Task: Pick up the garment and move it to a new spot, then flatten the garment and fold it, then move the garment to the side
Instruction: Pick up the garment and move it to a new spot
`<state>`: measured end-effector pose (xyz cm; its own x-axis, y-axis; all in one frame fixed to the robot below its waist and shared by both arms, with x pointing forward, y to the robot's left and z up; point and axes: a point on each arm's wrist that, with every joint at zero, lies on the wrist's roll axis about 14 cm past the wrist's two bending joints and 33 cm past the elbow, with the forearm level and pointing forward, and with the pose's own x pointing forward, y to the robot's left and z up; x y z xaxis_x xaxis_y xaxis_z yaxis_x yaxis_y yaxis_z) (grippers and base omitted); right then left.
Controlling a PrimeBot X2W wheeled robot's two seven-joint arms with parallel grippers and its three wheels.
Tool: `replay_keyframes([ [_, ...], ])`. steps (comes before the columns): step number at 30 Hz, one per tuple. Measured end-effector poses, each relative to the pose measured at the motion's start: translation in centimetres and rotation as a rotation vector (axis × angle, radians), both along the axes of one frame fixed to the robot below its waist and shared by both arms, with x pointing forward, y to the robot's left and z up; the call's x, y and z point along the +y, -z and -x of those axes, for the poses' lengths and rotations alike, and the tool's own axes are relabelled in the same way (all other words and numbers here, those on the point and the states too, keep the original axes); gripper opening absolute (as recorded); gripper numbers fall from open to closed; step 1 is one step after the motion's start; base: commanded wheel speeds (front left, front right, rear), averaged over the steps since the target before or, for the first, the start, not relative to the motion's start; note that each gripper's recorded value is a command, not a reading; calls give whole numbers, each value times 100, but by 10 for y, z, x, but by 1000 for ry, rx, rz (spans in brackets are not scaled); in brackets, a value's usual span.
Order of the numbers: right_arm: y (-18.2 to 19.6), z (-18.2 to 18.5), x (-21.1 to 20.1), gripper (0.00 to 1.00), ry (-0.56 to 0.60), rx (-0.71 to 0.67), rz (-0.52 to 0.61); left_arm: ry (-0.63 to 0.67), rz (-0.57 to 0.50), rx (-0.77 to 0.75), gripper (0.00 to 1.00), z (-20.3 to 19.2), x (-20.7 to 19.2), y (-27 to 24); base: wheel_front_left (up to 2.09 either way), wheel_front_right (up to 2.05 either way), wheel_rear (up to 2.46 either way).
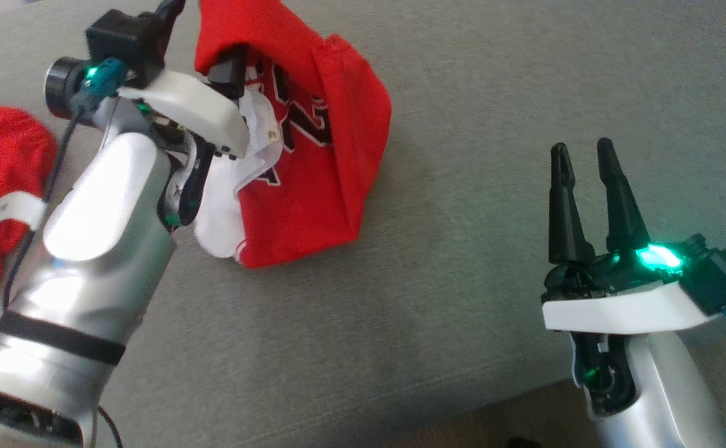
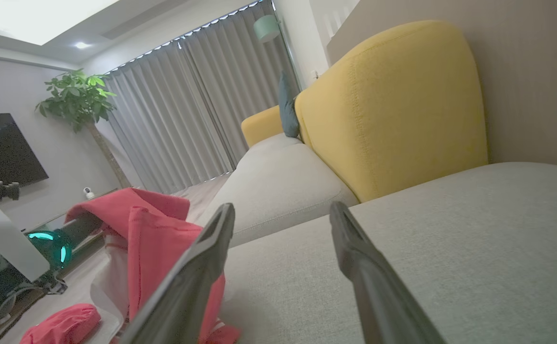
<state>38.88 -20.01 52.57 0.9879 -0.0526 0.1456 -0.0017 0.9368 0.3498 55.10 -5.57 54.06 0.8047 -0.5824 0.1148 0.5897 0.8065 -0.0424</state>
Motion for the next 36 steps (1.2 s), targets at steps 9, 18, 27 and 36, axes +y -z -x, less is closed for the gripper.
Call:
replay_keyframes([
  [9, 2, -14, 32, 100, -98, -5, 18, -158, -6, 1, 100, 37, 85, 1, 0, 0, 0],
  [18, -1, -15, 55, 100, -163, -18, 20, -313, 26, -1, 100, 95, 146, -4, 0, 0, 0],
  [27, -3, -14, 67, 100, -197, -22, 36, -389, 87, 14, 100, 142, 164, -2, 0, 0, 0],
  [36, -4, -11, 65, 100, -190, -24, 38, -367, 89, -3, 100, 148, 156, -4, 0, 0, 0],
])
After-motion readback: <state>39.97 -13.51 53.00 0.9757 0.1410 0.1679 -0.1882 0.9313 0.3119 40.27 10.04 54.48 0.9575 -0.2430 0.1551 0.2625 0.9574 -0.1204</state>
